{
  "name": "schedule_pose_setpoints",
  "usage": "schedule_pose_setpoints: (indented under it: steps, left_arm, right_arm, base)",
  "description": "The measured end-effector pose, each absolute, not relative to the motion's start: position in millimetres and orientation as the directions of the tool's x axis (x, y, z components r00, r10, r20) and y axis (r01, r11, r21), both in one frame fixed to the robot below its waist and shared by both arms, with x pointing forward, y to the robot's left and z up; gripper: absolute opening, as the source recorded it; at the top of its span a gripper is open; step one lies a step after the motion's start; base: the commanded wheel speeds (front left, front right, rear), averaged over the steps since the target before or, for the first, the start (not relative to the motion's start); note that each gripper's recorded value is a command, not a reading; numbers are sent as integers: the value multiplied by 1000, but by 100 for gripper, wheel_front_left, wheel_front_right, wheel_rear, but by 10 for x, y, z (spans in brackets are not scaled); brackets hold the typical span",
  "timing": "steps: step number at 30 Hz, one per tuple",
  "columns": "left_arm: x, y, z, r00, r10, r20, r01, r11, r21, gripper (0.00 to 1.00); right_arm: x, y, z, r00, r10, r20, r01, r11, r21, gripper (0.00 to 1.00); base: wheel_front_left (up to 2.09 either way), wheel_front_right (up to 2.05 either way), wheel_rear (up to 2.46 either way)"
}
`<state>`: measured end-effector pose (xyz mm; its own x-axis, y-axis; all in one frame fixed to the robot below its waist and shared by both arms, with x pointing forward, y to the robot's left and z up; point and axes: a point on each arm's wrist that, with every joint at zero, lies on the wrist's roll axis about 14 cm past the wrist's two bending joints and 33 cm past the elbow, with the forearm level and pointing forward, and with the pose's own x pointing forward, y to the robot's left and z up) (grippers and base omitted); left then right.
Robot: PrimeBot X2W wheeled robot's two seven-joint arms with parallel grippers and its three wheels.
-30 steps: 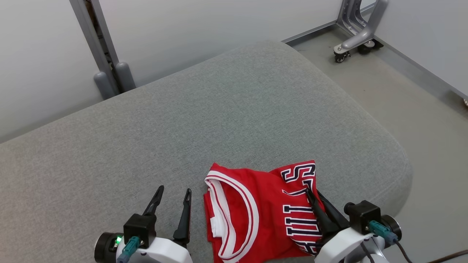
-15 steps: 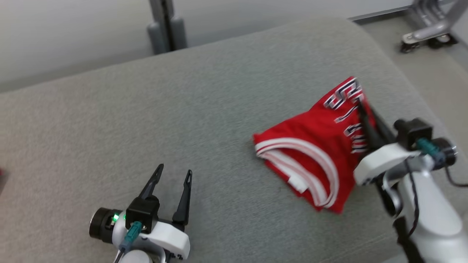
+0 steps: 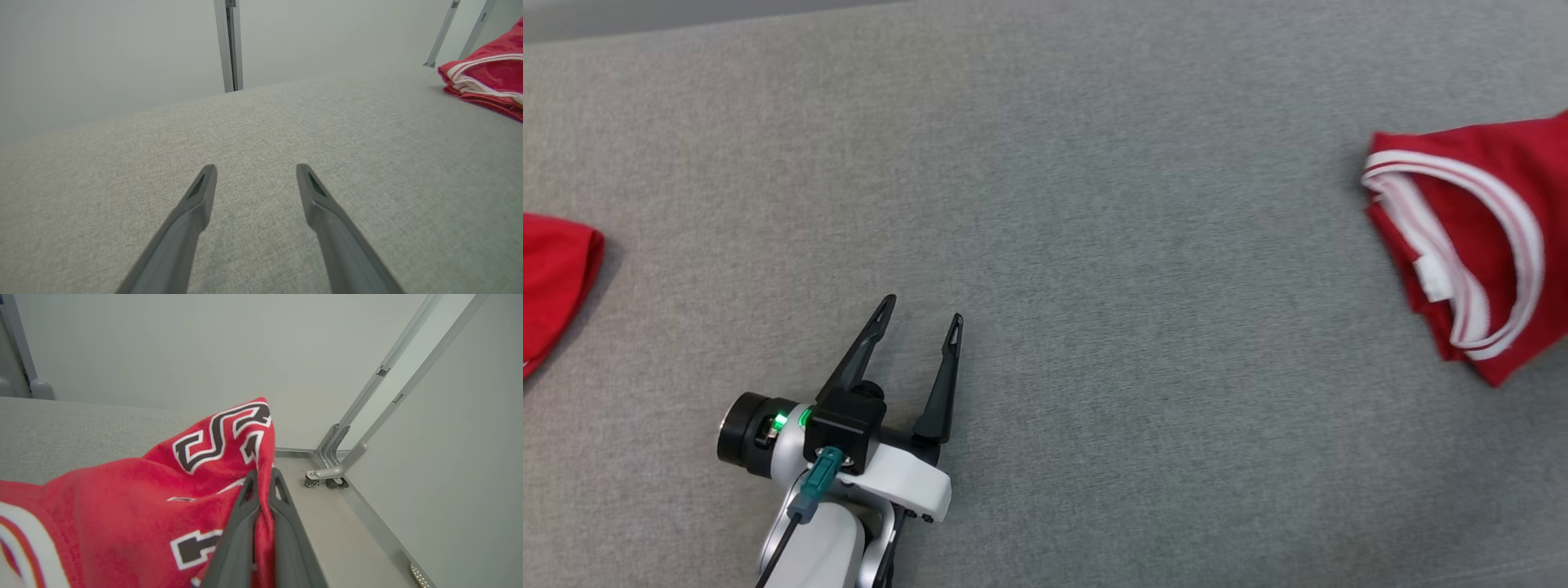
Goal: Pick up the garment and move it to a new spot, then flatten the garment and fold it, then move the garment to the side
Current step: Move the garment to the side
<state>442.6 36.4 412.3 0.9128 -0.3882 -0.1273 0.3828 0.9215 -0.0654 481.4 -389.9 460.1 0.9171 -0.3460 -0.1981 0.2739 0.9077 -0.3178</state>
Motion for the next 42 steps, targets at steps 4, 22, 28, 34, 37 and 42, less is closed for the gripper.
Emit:
schedule_pose_setpoints:
  steps: [4,22,28,34,37,42]
  left_arm:
    - [4450,488,4048,923,-358,-145,353,934,-58,100]
    - [4450,715,3961,935,-309,-171,308,951,-34,100]
    - [4441,768,4111,947,-288,-140,287,957,-27,100]
    - [4353,877,4243,962,-245,-122,243,970,-27,100]
    - [4285,982,4295,971,-207,-119,204,978,-36,100]
    - [4125,1104,4379,979,-167,-114,163,986,-43,100]
  right_arm:
    - [4840,-4122,4555,891,-404,-206,318,880,-354,0]
    - [4853,-4538,4573,822,-534,-197,412,797,-442,100]
    - [5098,-4246,4906,878,-467,-102,394,828,-399,100]
    - [5297,-3486,5136,960,-279,-18,259,912,-318,100]
    - [5247,-3084,5182,981,-192,15,190,950,-249,100]
    - [4938,-2650,5098,993,-115,21,117,981,-153,100]
  base:
    - [0,0,0]
    - [0,0,0]
    - [0,0,0]
    - [0,0,0]
    - [0,0,0]
    - [0,0,0]
